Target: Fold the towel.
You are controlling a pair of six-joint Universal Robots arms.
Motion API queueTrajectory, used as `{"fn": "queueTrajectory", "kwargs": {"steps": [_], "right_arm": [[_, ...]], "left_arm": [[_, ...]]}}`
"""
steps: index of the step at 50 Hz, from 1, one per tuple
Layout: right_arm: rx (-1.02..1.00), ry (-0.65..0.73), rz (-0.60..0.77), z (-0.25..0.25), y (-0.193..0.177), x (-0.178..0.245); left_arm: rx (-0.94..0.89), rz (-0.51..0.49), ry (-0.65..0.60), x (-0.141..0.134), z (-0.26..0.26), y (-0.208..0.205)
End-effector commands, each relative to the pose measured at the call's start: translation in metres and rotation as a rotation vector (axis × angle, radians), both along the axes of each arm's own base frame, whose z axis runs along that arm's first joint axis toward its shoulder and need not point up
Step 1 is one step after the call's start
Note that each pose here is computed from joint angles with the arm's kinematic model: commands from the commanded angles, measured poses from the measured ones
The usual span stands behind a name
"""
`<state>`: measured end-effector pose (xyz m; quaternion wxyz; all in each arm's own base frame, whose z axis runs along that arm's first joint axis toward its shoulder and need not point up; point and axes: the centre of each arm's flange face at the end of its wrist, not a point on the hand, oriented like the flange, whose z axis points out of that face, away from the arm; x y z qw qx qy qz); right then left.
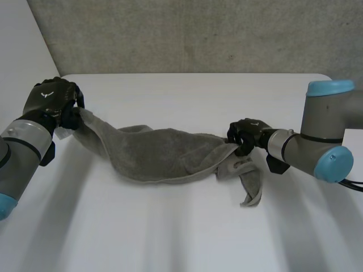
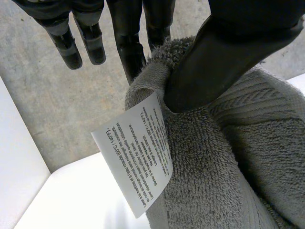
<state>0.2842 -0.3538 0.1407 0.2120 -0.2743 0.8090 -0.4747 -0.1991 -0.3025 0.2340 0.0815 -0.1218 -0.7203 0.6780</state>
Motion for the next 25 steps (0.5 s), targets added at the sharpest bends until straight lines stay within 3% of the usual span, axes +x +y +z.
{"fn": "queueTrajectory", "kwargs": {"steps": [1, 7, 10, 15, 20, 25], "right_arm": [[-0.118, -0.044, 0.007, 0.065, 0.015, -0.009], [-0.225, -0.069, 0.052, 0.110, 0.040, -0.024], [-0.291, -0.016, 0.069, 0.127, 0.054, -0.038], [-0.292, 0.159, 0.114, 0.124, 0.075, -0.058], [-0.229, 0.426, 0.245, 0.101, 0.097, -0.070], [-0.298, 0.459, 0.170, 0.102, 0.082, -0.069]], "left_arm": [[0.001, 0.003, 0.000, 0.001, 0.000, -0.001], [0.019, 0.000, -0.004, 0.001, -0.003, 0.003], [0.015, 0.002, -0.003, 0.003, 0.002, 0.010], [0.004, -0.014, -0.005, 0.005, 0.007, 0.019], [0.005, -0.044, -0.007, 0.006, 0.006, 0.023], [0.036, -0.032, -0.023, 0.008, -0.008, 0.007]]}}
